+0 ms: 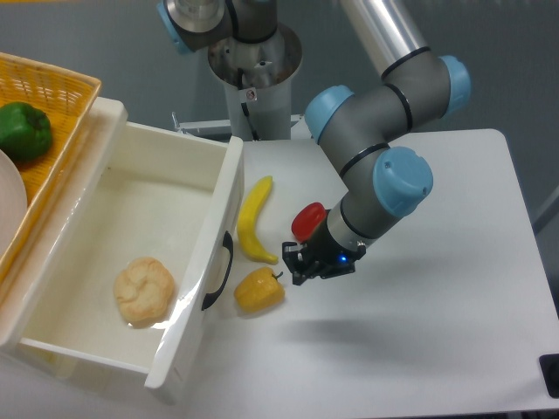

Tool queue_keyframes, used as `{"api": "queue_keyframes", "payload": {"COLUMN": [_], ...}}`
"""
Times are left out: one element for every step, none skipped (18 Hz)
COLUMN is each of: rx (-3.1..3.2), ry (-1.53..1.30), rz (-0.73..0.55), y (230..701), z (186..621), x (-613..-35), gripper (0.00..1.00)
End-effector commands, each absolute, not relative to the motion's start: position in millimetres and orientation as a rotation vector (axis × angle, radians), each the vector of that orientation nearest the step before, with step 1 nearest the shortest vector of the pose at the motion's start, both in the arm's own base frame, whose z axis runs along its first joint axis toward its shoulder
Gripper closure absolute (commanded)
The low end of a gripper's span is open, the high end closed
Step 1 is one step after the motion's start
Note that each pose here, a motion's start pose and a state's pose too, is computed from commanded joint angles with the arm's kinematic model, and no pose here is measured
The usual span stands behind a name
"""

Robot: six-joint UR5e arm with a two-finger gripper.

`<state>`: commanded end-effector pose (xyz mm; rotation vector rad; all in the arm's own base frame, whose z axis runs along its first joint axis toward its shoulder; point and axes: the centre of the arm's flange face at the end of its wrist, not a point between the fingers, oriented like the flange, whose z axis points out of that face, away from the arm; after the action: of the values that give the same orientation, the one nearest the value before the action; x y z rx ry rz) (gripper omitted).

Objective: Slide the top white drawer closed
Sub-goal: 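Lower the gripper past the banana to the drawer's front edge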

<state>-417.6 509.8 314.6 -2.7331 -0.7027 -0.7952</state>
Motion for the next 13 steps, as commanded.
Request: {"api": "queue_keyframes", "payload": {"rx": [-2.724, -2.721, -2.717, -2.711, -2.701, -2.683, -2.668, -2.662, -2.657, -2.650, -2.648, -2.648, -2.646], "ry": [-0.704, -0.708, -0.721, -0.742, -0.747, -0.750, -0.752, -0.752, -0.753, -0.755, -0.754, -0.750, -0.747], "rz": [-0.817, -0.839, -0.855, -0.870, -0.877, -0.890, -0.898, -0.898, -0.901, -0.903, -0.903, -0.905, -0.908], "y": [511.0, 513.3, 515.9, 515.7, 515.6, 514.9, 514.5, 514.2, 514.8, 514.6, 514.6, 515.9, 516.8], "z": [314.6, 313.1, 314.0, 314.2, 318.1, 321.6, 323.3, 325.2, 326.1, 328.6, 329.7, 329.8, 330.0], "x": [-415.5, -410.8, -406.6, -405.3, -403.8, -403.8, -404.8, -405.5, -405.6, -404.5, -404.2, -402.6, -401.7], "gripper": [1.00, 1.00, 1.00, 1.00, 1.00, 1.00, 1.00, 1.00, 1.00, 1.00, 1.00, 1.00, 1.00]}}
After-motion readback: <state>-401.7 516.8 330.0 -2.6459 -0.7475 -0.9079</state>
